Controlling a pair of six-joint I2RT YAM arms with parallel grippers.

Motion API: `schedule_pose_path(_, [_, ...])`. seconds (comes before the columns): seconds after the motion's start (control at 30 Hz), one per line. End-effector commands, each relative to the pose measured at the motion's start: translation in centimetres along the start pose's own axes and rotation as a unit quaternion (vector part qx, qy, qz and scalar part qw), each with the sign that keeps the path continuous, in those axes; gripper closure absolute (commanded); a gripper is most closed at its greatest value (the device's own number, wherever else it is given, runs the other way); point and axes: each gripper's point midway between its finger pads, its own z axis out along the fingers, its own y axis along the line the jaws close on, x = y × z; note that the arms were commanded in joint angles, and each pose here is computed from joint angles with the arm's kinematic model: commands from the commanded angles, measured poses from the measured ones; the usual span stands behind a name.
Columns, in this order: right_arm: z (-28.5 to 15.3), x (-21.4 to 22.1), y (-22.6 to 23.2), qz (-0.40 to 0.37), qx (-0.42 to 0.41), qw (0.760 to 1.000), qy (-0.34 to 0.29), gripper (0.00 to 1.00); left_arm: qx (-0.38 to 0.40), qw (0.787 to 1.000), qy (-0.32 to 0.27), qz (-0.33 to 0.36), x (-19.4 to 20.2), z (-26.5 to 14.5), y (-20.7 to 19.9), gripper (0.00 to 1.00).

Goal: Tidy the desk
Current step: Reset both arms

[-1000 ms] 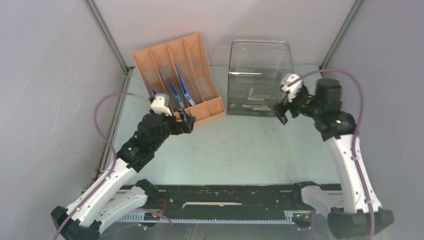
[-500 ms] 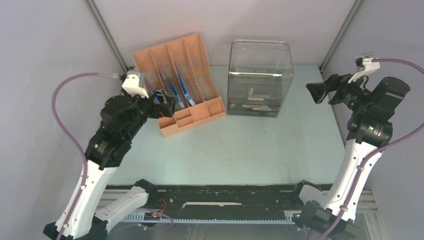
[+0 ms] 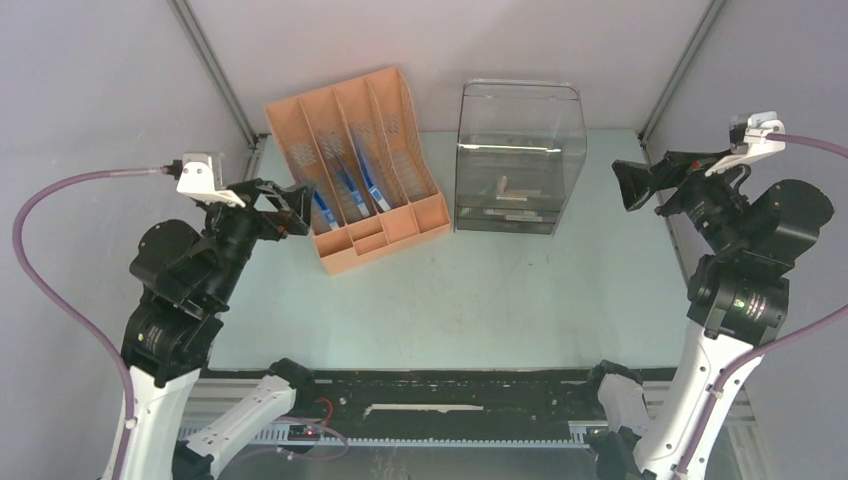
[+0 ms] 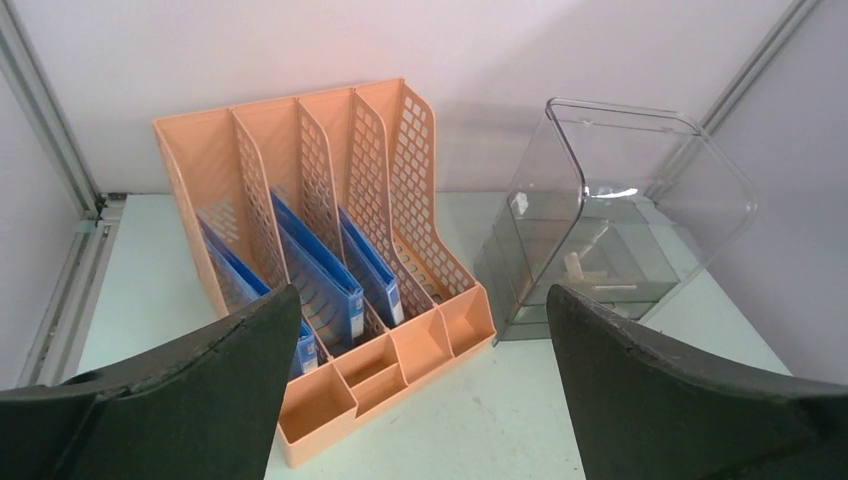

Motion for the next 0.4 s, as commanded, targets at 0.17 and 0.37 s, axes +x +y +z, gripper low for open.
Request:
schedule_pose_path(0.17, [0.5, 0.4, 0.8, 0.04, -0.033, 0.999, 0.013, 0.0, -0.031, 0.999, -0.011, 0.03, 0.9, -0.4, 1.8, 0.0])
schedule_pose_path(0.37, [0.8, 1.0, 0.0, 0.035, -0.027, 0.999, 0.014, 0.01, -0.029, 0.999, -0.003, 0.036, 2.9, 0.5, 2.0, 0.0])
